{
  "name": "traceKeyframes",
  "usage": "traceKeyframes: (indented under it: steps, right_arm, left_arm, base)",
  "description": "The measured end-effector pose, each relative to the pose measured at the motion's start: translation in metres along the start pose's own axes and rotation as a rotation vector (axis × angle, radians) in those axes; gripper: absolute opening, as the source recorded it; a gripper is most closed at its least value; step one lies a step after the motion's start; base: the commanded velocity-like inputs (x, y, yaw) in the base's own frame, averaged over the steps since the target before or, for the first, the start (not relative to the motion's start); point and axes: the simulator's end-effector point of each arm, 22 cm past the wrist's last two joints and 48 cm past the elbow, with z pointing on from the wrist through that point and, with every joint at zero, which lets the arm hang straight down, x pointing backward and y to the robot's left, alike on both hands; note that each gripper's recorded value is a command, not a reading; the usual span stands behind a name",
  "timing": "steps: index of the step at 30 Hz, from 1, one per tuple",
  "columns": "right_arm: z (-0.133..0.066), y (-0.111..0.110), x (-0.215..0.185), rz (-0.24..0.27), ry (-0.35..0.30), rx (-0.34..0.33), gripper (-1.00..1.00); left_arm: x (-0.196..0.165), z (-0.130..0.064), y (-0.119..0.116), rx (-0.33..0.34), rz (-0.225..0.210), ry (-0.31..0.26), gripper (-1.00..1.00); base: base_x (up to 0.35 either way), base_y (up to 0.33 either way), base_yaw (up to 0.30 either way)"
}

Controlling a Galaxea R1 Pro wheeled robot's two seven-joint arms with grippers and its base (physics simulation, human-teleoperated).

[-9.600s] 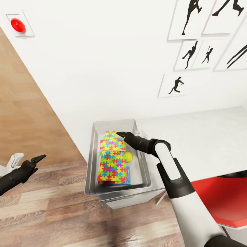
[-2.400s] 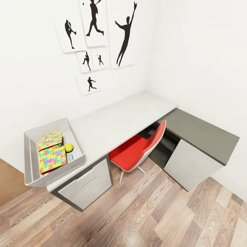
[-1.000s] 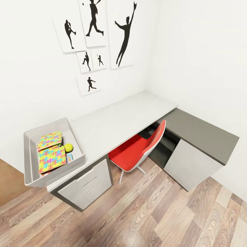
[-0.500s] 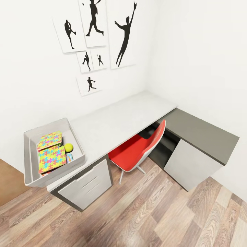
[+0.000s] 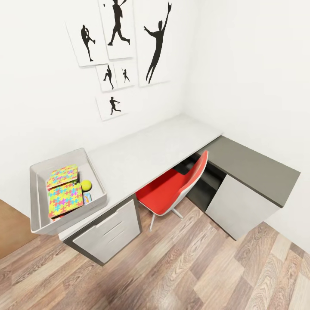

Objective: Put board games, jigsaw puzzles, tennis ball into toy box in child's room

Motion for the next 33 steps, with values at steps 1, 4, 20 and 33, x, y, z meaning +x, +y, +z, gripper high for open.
traceKeyframes:
  steps: [1,4,20,33]
  right_arm:
    - [0.0,0.0,0.0,0.0,0.0,0.0,1.0]
    - [0.0,0.003,0.003,-0.001,0.004,-0.003,1.0]
    - [0.001,0.016,0.009,-0.001,0.013,-0.018,1.0]
    - [0.001,0.017,0.009,0.0,0.013,-0.019,1.0]
  left_arm:
    - [0.0,0.0,0.0,0.0,0.0,0.0,1.0]
    - [0.005,0.0,-0.001,0.0,-0.002,0.008,1.0]
    - [0.009,0.0,-0.001,-0.001,-0.003,0.016,1.0]
    - [0.009,0.0,-0.001,-0.001,-0.002,0.017,1.0]
  base:
    - [0.0,0.0,0.0]
    - [0.0,0.0,0.0]
    - [0.0,0.0,0.0]
    - [0.0,0.0,0.0]
